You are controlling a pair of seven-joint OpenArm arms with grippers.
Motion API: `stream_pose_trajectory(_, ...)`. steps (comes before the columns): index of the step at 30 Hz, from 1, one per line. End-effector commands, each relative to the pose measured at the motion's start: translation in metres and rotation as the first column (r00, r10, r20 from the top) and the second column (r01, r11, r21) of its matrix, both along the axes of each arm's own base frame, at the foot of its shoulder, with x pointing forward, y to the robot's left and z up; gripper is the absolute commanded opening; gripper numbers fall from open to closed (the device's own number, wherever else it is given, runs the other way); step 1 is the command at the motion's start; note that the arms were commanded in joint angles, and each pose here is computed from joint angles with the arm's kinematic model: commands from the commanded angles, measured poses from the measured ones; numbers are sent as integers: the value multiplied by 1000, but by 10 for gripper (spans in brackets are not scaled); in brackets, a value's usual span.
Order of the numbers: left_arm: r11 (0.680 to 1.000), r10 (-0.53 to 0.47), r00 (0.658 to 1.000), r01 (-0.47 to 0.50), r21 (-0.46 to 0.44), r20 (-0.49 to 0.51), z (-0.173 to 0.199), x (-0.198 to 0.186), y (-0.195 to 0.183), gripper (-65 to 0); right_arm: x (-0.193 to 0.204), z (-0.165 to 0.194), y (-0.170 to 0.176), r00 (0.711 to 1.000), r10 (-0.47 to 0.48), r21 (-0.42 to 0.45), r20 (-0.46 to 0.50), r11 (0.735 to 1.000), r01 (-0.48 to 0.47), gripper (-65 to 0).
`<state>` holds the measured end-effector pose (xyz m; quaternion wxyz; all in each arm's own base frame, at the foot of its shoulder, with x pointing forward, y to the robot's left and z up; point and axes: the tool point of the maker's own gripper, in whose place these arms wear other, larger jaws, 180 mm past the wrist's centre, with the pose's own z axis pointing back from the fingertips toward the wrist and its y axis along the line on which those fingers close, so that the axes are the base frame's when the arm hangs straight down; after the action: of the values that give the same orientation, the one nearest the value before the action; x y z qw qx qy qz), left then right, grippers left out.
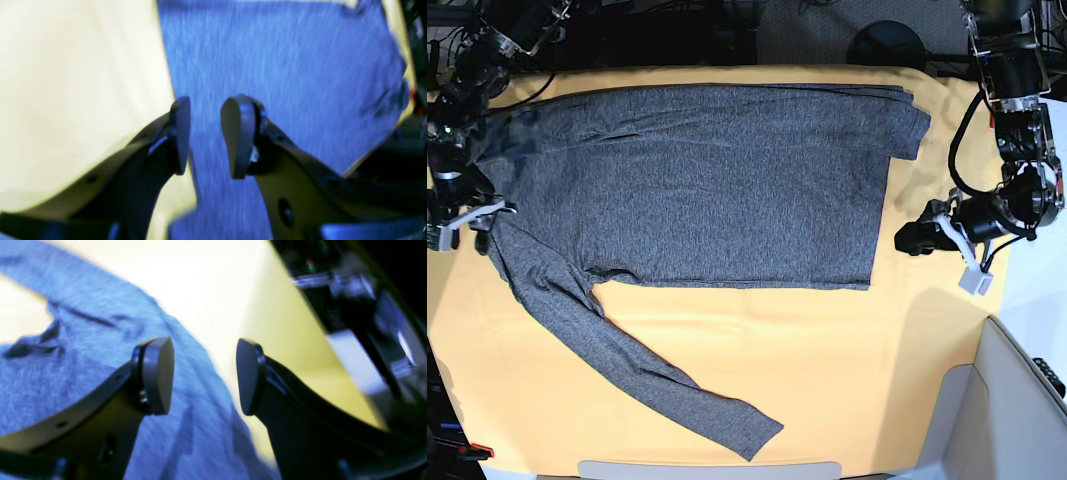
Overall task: Fold the T-shirt properly
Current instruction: 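Release the shoulder corners and move both grippers to the shirt's hem corners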
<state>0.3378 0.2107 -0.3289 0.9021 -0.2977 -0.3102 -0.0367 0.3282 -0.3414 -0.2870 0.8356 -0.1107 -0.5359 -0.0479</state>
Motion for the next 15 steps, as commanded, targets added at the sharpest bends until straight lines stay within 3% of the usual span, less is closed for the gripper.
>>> stream_pose_trajectory(1,1000,18,998,-17,-13,52,11,14,4,-454,20,16,2,998,32,-32,58,999,-31,-360)
stream_pose_trajectory(3,998,58,996,-57,-32,63,6,26,9,-453,43,6,5,998,64,-15,29,998,-63,-360)
stream_pose_trajectory(8,985,155,988,-153,-85,16,-21,44,19,-401,89,-16,6,998,59,125,4,990,-59,-360)
stream_pose_trajectory(15,974,207,978,-209,-88,-32,-41,73,21,-388,104,-18,21,997,70,182,16,981,-72,-360)
